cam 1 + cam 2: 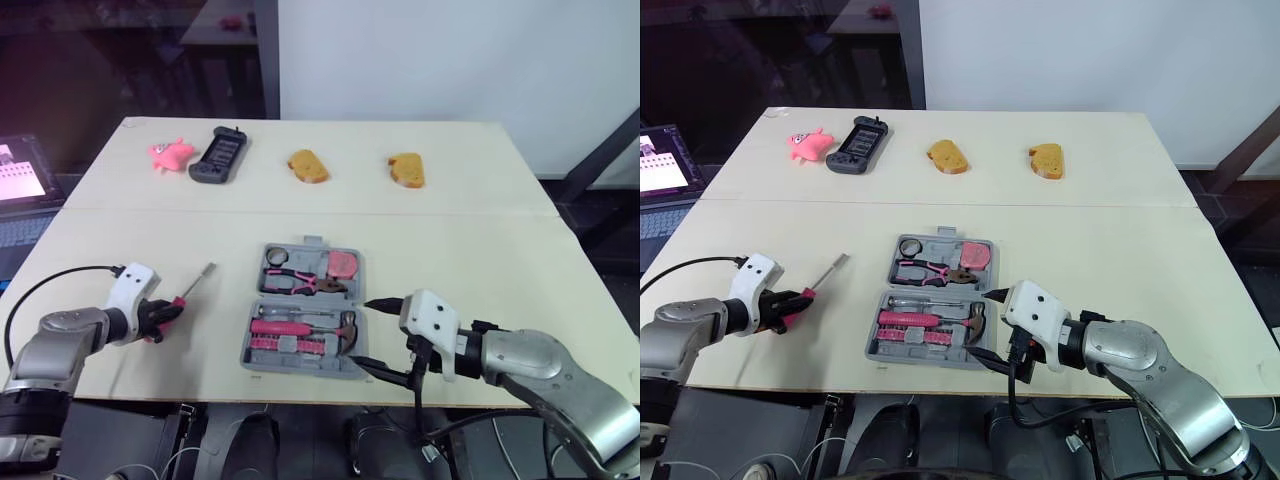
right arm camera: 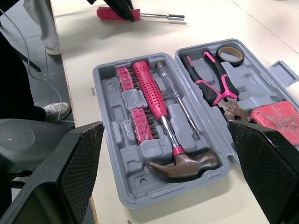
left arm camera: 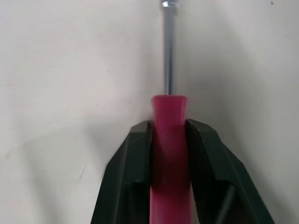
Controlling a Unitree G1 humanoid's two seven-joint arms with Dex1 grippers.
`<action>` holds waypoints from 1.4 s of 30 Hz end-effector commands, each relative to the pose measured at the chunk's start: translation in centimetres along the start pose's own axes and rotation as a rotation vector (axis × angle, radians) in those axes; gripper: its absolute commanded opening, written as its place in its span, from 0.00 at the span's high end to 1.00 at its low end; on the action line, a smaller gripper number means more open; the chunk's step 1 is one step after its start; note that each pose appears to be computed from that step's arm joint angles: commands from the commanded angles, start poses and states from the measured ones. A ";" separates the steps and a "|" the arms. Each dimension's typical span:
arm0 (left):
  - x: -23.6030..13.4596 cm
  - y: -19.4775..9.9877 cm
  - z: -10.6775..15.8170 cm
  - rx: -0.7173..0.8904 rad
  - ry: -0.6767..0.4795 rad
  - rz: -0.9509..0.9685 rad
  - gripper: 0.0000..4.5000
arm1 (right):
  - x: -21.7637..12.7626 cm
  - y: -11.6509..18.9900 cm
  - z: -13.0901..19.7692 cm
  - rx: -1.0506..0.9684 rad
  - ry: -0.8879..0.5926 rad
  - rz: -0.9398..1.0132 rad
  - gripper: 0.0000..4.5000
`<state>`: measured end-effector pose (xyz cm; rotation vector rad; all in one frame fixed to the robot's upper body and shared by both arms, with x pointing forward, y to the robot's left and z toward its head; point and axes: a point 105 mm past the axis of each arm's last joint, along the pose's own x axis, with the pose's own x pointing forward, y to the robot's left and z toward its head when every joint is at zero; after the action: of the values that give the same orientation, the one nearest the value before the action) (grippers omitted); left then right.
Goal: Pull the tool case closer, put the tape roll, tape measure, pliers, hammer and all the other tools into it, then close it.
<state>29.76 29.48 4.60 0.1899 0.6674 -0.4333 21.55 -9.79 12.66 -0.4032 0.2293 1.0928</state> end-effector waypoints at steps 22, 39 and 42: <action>-8.2 -10.2 8.6 0.709 0.277 -0.649 0.87 | -2.9 -2.2 0.4 -0.064 -0.014 -0.043 0.00; -4.6 -17.8 7.8 0.852 0.321 -0.711 0.87 | -3.1 -1.7 1.3 -0.108 0.006 -0.008 0.00; -4.0 -18.0 8.4 0.877 0.344 -0.694 0.87 | -3.3 -1.7 1.0 -0.103 0.015 -0.004 0.00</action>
<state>23.10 12.40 12.55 0.8576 0.8473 -1.4008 21.87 -12.82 14.42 -0.4880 0.2186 1.0911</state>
